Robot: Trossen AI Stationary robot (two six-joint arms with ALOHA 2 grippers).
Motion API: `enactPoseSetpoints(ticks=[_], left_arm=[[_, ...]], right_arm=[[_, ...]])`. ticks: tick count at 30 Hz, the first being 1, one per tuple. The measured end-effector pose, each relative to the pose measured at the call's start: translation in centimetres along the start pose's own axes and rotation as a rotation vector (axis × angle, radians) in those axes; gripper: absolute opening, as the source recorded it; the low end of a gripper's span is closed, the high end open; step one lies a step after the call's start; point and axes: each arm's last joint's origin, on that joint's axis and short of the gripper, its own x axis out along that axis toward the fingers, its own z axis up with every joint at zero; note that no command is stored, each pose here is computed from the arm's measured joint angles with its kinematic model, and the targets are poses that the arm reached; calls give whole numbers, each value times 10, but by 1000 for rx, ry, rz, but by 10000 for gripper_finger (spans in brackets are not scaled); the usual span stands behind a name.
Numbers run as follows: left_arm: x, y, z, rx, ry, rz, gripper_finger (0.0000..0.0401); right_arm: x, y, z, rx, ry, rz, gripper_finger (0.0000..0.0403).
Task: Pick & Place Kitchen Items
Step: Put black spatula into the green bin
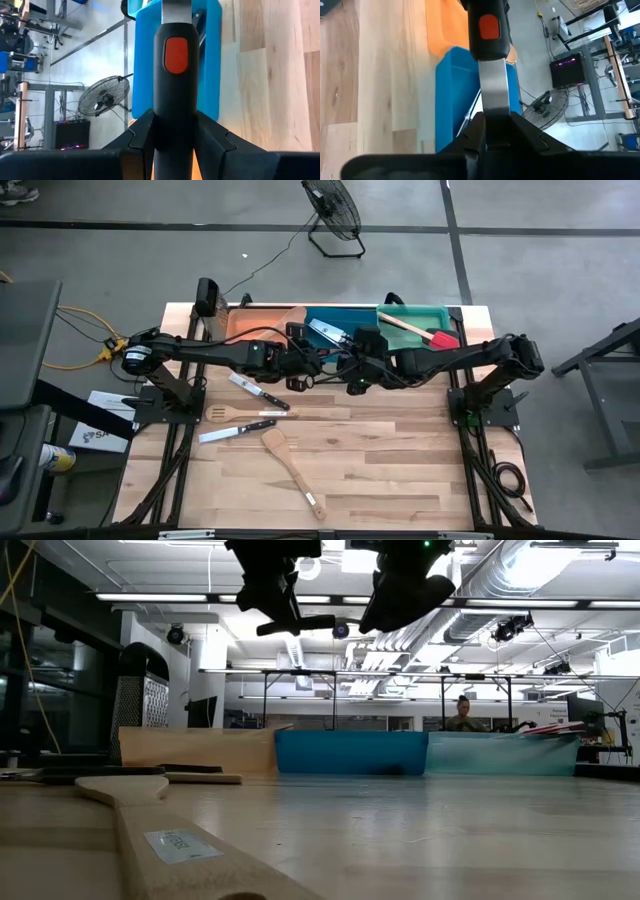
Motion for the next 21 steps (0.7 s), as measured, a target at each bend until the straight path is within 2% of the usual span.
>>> enactPoseSetpoints(ticks=[14, 21], left_arm=[[0, 0, 0, -1, 1, -2, 98], [0, 1, 1, -24, -9, 12, 153]], right_arm=[[0, 1, 0, 28, -6, 39, 53], [0, 1, 1, 65, -19, 67, 53]])
